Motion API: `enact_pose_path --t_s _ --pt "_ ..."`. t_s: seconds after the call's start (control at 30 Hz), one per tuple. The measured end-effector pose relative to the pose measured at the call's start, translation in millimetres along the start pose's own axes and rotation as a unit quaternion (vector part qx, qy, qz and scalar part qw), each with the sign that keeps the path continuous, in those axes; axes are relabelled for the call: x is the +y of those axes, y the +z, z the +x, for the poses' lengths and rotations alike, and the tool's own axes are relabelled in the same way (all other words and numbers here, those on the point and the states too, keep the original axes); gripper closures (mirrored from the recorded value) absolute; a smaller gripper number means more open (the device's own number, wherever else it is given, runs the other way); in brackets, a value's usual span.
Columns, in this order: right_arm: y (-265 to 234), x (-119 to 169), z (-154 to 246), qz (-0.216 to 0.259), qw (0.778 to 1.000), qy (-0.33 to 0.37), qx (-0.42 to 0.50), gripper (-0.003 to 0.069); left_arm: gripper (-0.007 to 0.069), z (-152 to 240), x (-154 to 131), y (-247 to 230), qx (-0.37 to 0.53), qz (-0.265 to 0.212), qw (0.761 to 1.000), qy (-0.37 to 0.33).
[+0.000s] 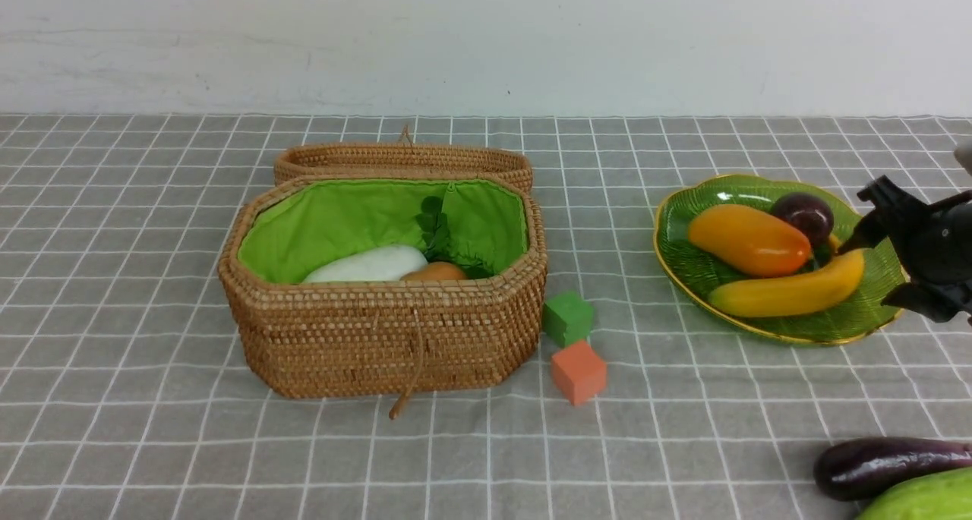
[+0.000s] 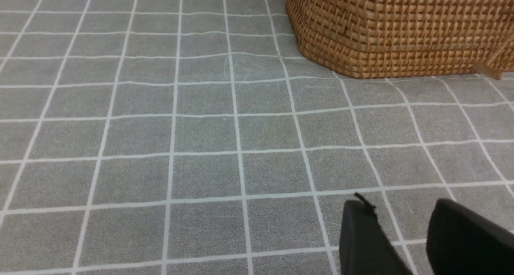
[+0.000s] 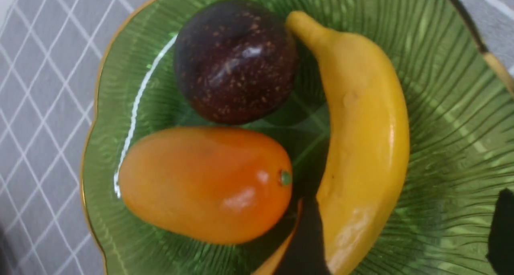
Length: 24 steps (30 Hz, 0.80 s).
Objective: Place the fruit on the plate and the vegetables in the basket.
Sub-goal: Use the right arm to grab a banana and put it into the right plate, then grab an eggplant with your right arm and place it in the basket on the left.
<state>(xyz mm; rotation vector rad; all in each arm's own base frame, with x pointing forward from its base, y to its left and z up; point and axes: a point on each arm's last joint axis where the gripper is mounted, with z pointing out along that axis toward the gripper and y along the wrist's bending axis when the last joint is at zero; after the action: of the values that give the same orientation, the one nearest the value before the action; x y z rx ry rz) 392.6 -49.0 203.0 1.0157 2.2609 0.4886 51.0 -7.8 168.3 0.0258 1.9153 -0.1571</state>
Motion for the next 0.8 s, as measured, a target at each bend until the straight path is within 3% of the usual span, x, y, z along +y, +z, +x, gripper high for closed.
enact_pose_path --t_s 0.2,0.27,0.43,0.57,0.6,0.63,0.67,0.7,0.8 --pt "-28 10 6 -0.013 0.991 -0.124 0.039 0.0079 0.0387 0 0 0 0.000 0.000 1.000 0.000" --pt "-61 19 9 -0.025 0.975 -0.215 0.054 0.0103 0.0386 0 0 0 0.000 0.000 1.000 0.000" --pt "-121 44 28 -0.066 0.943 -0.321 0.064 0.0135 0.0386 0 0 0 0.000 0.000 1.000 0.000" --pt "-137 51 56 -0.062 0.912 -0.384 0.130 0.0139 0.0386 0 0 0 0.000 0.000 1.000 0.000" --pt "-137 46 72 -0.035 0.893 -0.414 0.171 0.0139 0.0386 0 0 0 0.000 0.000 1.000 0.000" --pt "-137 45 75 -0.032 0.890 -0.419 0.177 0.0139 0.0386 0 0 0 0.000 0.000 1.000 0.000" --pt "-130 35 91 0.006 0.863 -0.458 0.212 0.0139 0.0386 0 0 0 0.000 0.000 1.000 0.000" --pt "-130 34 91 0.011 0.861 -0.462 0.212 0.0139 0.0386 0 0 0 0.000 0.000 1.000 0.000" --pt "-114 11 118 0.075 0.775 -0.578 0.244 0.0139 0.0386 0 0 0 0.000 0.000 1.000 0.000"
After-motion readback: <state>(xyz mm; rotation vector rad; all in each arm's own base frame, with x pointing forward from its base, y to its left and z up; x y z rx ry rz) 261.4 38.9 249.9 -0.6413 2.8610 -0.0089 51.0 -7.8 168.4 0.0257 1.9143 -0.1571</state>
